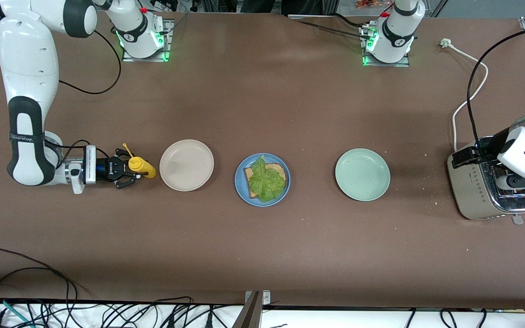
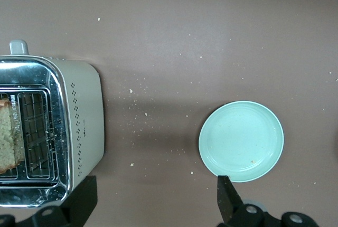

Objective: Make sandwich in blue plate with both arms
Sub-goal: 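Lift the bottle and tilt its nozzle over the lettuce with the right gripper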

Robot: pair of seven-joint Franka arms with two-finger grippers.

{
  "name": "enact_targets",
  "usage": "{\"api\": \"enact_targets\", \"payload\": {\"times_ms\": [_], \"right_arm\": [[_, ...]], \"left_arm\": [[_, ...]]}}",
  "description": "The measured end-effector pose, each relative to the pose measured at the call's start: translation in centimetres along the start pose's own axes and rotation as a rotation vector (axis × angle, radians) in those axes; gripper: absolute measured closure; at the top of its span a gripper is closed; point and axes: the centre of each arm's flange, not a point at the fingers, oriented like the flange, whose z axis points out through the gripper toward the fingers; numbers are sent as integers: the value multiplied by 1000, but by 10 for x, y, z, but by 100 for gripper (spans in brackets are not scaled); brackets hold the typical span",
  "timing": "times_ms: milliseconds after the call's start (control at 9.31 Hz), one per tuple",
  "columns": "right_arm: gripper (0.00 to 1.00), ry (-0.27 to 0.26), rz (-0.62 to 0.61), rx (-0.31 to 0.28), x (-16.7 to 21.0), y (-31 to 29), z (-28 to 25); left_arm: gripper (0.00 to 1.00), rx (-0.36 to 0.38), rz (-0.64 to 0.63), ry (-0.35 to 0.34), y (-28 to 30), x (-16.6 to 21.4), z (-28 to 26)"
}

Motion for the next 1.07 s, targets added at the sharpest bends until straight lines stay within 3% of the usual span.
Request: {"api": "enact_targets", "payload": {"times_ms": [215, 322, 430, 752, 967, 1074], "right_arm": [[79, -19, 18, 12, 4, 3, -3], [89, -54, 51, 38, 11, 8, -8], [90, -101, 91, 72, 25, 15, -15], [95, -356, 236, 136, 102, 48, -41], [96, -545, 322, 126, 163, 70, -26], [96, -650, 355, 93, 193, 82, -3]], "left_arm": [[0, 0, 0, 0, 0, 0, 0], [0, 0, 0, 0, 0, 0, 0], [0, 0, 0, 0, 0, 0, 0], [0, 0, 0, -2, 0, 0, 1], [0, 0, 0, -4, 0, 1, 2], [0, 0, 0, -4, 0, 1, 2]]}}
